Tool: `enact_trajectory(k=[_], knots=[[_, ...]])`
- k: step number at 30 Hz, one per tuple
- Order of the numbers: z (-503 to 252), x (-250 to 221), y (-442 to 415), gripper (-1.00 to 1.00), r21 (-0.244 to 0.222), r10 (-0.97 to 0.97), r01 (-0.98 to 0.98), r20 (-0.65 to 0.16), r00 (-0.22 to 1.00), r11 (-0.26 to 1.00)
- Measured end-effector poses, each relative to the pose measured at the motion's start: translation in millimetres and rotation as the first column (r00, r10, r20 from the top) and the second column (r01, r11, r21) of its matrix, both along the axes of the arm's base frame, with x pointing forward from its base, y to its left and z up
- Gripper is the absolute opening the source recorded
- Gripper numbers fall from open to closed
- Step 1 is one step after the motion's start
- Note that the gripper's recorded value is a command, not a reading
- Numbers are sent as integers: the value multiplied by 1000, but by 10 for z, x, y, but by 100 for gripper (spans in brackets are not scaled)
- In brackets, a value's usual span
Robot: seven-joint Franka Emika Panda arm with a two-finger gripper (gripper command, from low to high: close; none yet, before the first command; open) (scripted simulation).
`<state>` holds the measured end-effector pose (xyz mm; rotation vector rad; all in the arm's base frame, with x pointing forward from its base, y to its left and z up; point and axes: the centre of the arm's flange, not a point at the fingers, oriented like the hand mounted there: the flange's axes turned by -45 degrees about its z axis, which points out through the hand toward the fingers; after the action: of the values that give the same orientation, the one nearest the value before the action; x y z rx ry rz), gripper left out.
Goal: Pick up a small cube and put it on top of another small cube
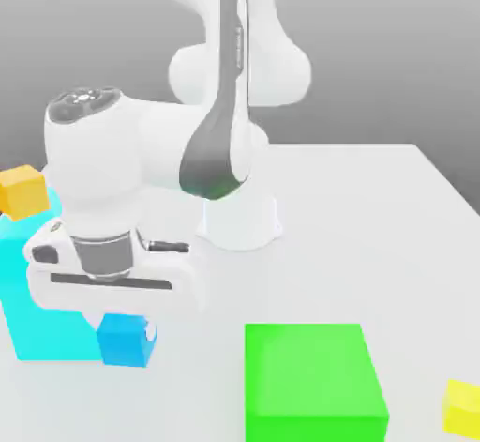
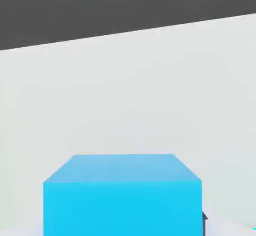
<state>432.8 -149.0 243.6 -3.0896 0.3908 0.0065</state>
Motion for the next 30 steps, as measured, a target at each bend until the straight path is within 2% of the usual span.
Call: enact_trajectory(k=[5, 13, 15, 23, 27, 30], knots=[[346, -56, -100, -100, -17, -187, 187, 3, 982, 982], [926, -236, -249, -100, -87, -469, 470, 29, 883, 878], [1110, -367, -299, -100, -92, -508, 509, 30, 861, 856], [1788, -1069, -403, -100, -75, -614, 614, 18, 789, 786], [2053, -1458, -386, -100, -56, -658, 657, 8, 753, 752], [2101, -1673, -308, -100, -30, -630, 629, 2, 777, 777]])
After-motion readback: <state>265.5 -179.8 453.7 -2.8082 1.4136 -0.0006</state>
